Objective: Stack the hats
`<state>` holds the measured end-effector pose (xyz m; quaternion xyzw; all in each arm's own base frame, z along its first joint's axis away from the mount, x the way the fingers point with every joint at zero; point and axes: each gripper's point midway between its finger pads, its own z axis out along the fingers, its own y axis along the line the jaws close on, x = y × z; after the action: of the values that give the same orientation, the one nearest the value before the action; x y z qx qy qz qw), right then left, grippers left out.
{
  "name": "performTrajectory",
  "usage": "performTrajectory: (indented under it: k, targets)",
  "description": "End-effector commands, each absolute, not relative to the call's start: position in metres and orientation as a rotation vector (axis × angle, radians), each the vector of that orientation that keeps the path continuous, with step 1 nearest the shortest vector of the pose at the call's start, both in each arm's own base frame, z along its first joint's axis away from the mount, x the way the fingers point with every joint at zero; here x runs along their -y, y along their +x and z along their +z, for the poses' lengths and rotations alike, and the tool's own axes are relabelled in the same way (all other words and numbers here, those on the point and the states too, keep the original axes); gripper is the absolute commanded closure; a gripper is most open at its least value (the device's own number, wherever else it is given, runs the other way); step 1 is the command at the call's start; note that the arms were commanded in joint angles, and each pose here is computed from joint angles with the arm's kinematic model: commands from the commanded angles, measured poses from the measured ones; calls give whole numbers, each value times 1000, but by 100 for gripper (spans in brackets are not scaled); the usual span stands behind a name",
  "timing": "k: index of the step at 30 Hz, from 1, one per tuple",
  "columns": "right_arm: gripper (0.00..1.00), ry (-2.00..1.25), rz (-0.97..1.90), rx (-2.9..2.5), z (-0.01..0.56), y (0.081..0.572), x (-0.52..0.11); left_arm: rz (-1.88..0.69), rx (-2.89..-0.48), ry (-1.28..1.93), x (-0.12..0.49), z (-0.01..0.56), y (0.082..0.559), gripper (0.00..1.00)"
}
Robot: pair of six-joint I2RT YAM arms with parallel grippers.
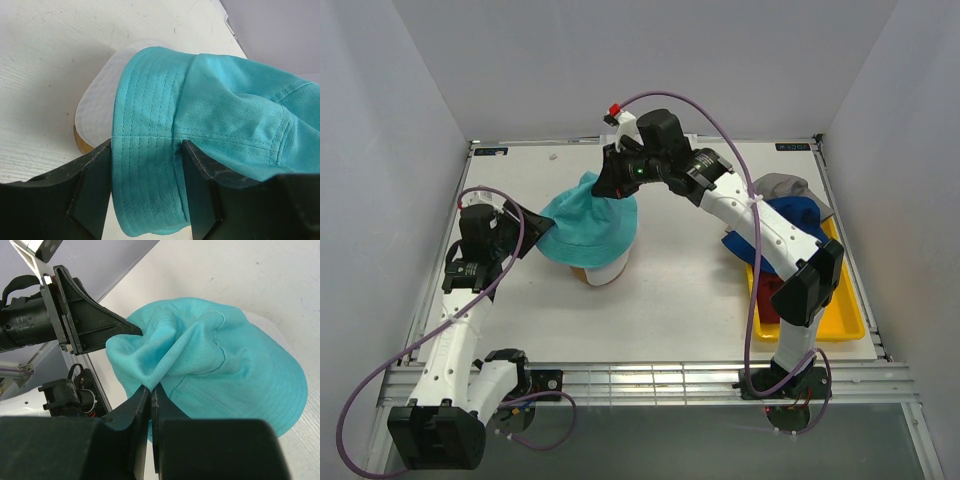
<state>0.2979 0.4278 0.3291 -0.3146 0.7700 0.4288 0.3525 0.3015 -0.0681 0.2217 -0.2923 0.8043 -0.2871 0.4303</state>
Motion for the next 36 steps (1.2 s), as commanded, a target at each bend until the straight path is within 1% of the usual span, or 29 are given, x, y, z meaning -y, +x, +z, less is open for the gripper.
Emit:
performTrajectory:
  k: [1, 6, 8, 12, 14, 20, 24, 26, 27, 28, 32, 36]
  targets:
    - [92, -825, 1101, -1908, 344, 300, -430, -666, -1998, -770, 59, 215, 297, 36]
    - [92, -820, 1088, -1917, 339, 301, -428, -658, -1996, -775, 57, 214, 297, 37]
    - [92, -816, 1079, -1922, 337, 302, -427, -654, -2000, -776, 57, 212, 297, 40]
    - [92, -812, 1065, -1930, 334, 302, -425, -657, -2007, -776, 58, 208, 297, 50]
    - [91, -808, 1060, -1931, 333, 303, -424, -658, -2012, -775, 58, 205, 296, 52]
    - [80, -797, 1056, -1928, 337, 302, -422, -647, -2023, -779, 57, 200, 297, 56]
    - [66, -782, 1050, -1930, 341, 302, -419, -645, -2027, -781, 57, 197, 297, 58]
    - [61, -778, 1049, -1925, 344, 300, -416, -644, -2027, -780, 57, 196, 297, 58]
    - [56, -775, 1049, -1928, 344, 300, -415, -642, -2028, -781, 57, 196, 296, 58]
    - [53, -768, 1045, -1932, 344, 301, -414, -641, -2029, -785, 57, 195, 296, 59]
    - [43, -759, 1045, -1932, 346, 298, -408, -641, -2030, -782, 57, 194, 296, 59]
    - [37, -743, 1044, -1936, 348, 295, -401, -641, -2030, -782, 57, 194, 296, 59]
